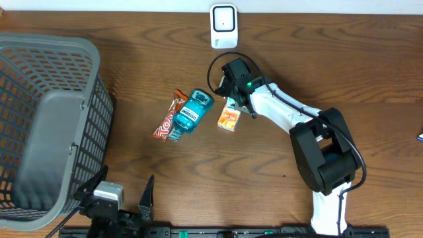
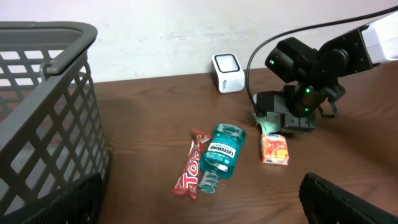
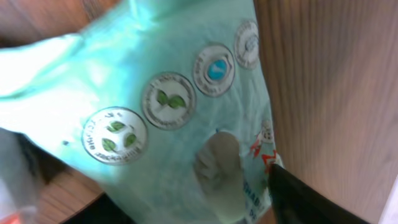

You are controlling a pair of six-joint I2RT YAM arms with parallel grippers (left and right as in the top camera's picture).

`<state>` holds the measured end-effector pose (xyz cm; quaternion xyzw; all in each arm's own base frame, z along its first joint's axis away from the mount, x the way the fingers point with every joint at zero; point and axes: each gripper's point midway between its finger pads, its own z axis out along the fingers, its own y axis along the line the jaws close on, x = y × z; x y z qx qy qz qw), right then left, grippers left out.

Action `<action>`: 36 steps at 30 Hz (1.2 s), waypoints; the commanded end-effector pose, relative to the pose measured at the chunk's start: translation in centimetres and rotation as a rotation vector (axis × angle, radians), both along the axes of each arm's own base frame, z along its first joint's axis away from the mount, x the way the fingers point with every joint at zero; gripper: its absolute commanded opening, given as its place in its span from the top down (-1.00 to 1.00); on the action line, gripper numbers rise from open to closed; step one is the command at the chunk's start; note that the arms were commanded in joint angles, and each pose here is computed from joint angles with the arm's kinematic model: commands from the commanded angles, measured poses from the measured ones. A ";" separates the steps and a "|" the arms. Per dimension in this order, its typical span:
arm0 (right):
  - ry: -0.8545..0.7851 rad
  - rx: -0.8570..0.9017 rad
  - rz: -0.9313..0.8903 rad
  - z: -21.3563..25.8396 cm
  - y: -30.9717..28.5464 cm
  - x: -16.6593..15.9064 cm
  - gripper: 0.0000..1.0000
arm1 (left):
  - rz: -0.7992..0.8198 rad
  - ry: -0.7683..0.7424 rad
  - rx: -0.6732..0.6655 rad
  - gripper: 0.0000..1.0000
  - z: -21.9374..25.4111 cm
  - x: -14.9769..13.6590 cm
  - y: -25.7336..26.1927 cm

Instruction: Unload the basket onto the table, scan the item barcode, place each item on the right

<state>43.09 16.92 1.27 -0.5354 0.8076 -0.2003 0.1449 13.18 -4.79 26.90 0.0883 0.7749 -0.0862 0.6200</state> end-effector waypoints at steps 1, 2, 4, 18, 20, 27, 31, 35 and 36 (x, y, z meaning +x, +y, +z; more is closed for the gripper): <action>0.087 0.057 0.030 -2.0 0.6 -1.5 0.03 | -0.001 -0.002 -0.003 -1.00 0.0 0.0 0.0; 0.100 0.079 0.023 -2.4 0.7 -1.6 0.29 | -0.001 -0.002 -0.003 -1.00 0.0 0.0 0.0; 0.143 0.175 -0.020 -2.7 1.2 -2.0 0.72 | -0.001 -0.002 -0.003 -1.00 0.0 0.0 0.0; 0.696 1.146 -0.010 13.8 3.6 -8.0 0.97 | -0.001 -0.002 -0.003 -1.00 0.0 0.0 0.0; 0.733 1.255 0.019 15.1 3.2 -8.7 0.97 | -0.001 -0.002 -0.003 -1.00 0.0 0.0 0.0; 0.732 1.408 0.204 17.8 2.5 -11.3 0.97 | -0.001 -0.002 -0.003 -1.00 0.0 0.0 0.0; 0.742 1.429 0.292 18.9 2.8 -13.1 0.97 | -0.001 -0.002 -0.003 -1.00 0.0 0.0 0.0; 0.742 1.391 0.319 18.5 2.5 -13.4 0.97 | -0.001 -0.002 -0.002 -1.00 0.0 0.0 0.0; 0.737 1.365 0.332 18.0 2.4 -13.4 0.97 | -0.001 -0.002 -0.003 -1.00 0.0 0.0 0.0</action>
